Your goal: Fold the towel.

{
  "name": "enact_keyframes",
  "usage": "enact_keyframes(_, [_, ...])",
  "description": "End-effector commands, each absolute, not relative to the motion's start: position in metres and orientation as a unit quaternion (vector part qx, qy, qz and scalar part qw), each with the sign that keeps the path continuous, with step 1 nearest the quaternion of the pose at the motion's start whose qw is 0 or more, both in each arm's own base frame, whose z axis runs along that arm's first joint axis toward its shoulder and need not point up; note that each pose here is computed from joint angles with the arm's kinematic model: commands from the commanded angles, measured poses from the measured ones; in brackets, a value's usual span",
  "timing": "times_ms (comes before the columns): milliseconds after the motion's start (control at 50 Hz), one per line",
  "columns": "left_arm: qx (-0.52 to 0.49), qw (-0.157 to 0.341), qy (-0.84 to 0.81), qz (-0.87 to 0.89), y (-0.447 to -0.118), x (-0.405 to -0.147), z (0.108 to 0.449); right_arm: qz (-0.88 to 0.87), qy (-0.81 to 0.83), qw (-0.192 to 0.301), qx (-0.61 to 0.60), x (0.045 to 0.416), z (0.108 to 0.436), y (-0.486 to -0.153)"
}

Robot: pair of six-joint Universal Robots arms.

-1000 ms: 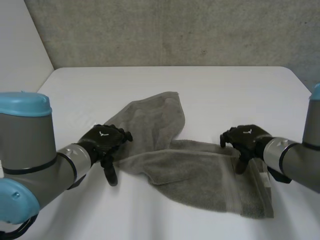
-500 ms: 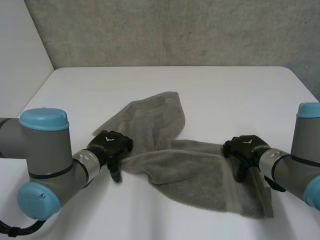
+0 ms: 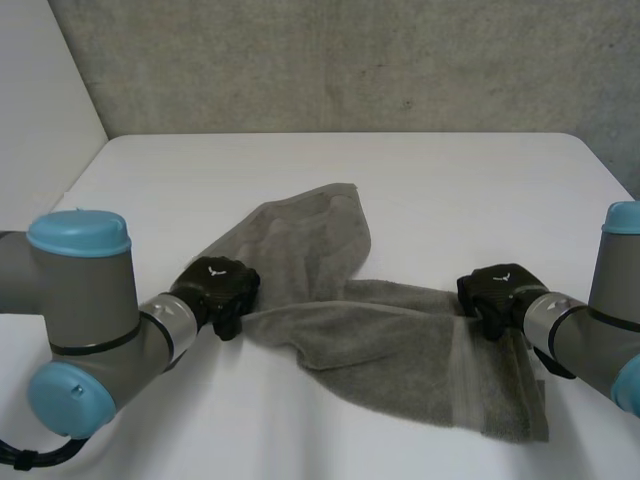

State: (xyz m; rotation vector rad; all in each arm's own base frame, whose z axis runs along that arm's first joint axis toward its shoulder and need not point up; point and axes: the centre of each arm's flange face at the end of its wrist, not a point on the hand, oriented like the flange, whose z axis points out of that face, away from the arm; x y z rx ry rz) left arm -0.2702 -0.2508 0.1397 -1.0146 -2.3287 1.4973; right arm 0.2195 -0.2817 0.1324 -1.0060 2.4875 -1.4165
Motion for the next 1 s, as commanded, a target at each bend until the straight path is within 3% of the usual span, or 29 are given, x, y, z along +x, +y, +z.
enact_keyframes(20, [-0.339, 0.099, -0.778, 0.52, -0.25, -0.27, 0.153, -0.483, 0.814, 0.048, -0.32, 0.215, 0.146, -0.286])
enact_keyframes(120, [-0.337, 0.098, -0.777, 0.522, -0.25, -0.267, 0.155, -0.502, 0.807, 0.053, -0.305, 0.212, 0.166, -0.286])
enact_keyframes(300, [-0.336, 0.099, -0.77, 0.533, -0.248, -0.266, 0.164, -0.494, 0.81, 0.074, -0.306, 0.214, 0.172, -0.281])
enact_keyframes(380, [-0.342, 0.099, -0.766, 0.536, -0.246, -0.268, 0.164, -0.468, 0.816, 0.092, -0.327, 0.216, 0.175, -0.274])
enact_keyframes(520, [-0.346, 0.094, -0.758, 0.544, -0.265, -0.276, 0.149, -0.441, 0.799, 0.076, -0.402, 0.223, 0.171, -0.275])
enact_keyframes(580, [-0.355, 0.091, -0.74, 0.565, -0.281, -0.285, 0.152, -0.494, 0.762, 0.057, -0.415, 0.231, 0.188, -0.295])
enact_keyframes(620, [-0.361, 0.103, -0.708, 0.599, -0.296, -0.295, 0.171, -0.566, 0.715, 0.035, -0.408, 0.238, 0.215, -0.317])
enact_keyframes(740, [-0.374, 0.141, -0.661, 0.635, -0.307, -0.308, 0.196, -0.625, 0.692, 0.033, -0.359, 0.238, 0.261, -0.33])
enact_keyframes(1000, [-0.395, 0.156, -0.7, 0.574, -0.291, -0.305, 0.15, -0.561, 0.742, 0.053, -0.362, 0.235, 0.221, -0.313])
